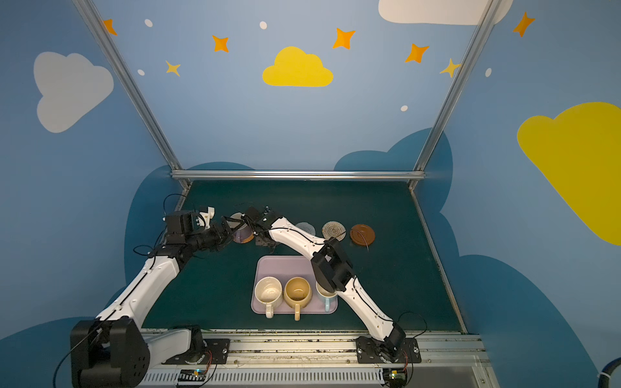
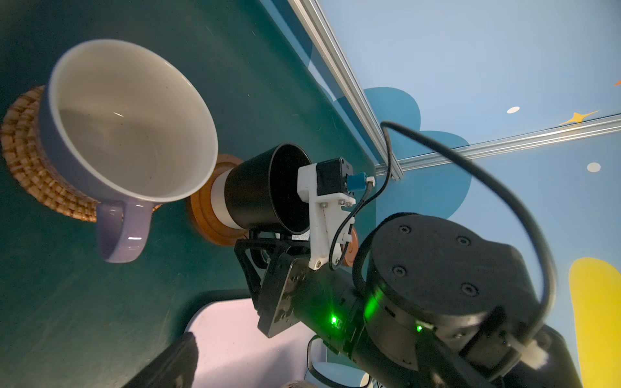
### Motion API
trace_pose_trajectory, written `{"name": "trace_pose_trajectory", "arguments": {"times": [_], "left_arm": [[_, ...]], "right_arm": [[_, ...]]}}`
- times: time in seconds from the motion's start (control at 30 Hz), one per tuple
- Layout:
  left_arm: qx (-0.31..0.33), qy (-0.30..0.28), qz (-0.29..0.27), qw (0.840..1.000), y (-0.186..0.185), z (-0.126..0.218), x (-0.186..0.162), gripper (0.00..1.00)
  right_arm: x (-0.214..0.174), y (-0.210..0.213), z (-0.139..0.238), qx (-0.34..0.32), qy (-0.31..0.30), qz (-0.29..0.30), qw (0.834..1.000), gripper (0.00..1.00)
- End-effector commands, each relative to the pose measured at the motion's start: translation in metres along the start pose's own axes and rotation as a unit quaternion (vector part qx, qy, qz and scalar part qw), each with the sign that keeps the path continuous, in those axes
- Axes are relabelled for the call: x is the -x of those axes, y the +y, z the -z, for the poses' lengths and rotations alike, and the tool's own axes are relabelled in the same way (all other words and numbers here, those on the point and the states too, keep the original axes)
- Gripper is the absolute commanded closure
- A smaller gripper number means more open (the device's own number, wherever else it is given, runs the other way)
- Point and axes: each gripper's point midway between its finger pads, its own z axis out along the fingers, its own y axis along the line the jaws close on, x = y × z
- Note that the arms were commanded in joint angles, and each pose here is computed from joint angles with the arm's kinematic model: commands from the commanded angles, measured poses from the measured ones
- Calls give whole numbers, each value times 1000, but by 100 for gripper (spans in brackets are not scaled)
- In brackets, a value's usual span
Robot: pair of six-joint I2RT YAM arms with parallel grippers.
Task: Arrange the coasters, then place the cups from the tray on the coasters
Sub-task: 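Lower the black mug onto the brown wooden coaster with the right gripper, then open and raise the right gripper while the left gripper moves toward the tray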
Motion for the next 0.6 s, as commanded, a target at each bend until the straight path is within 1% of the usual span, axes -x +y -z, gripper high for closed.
{"name": "trace_pose_trajectory", "arguments": {"times": [0.0, 0.13, 0.23, 0.33, 0.53, 0.57], "left_arm": [[-3, 0, -5, 1000, -1, 3, -2, 0], [9, 3, -5, 1000, 4, 4, -5, 0], [12, 5, -7, 1000, 5, 5, -7, 0], [21, 10, -9, 1000, 6, 8, -10, 0], [39, 29, -18, 999, 7, 14, -20, 0], [46, 33, -24, 998, 7, 15, -23, 0]], "right_arm": [[5, 4, 17, 16, -6, 3, 1000, 60], [2, 4, 18, 31, 1, -2, 1000, 42], [1, 3, 23, 36, 0, -4, 999, 36], [3, 0, 34, 36, -6, -3, 999, 34], [8, -7, 65, 37, -47, 12, 998, 28], [8, -10, 71, 37, -54, 12, 998, 24]]}}
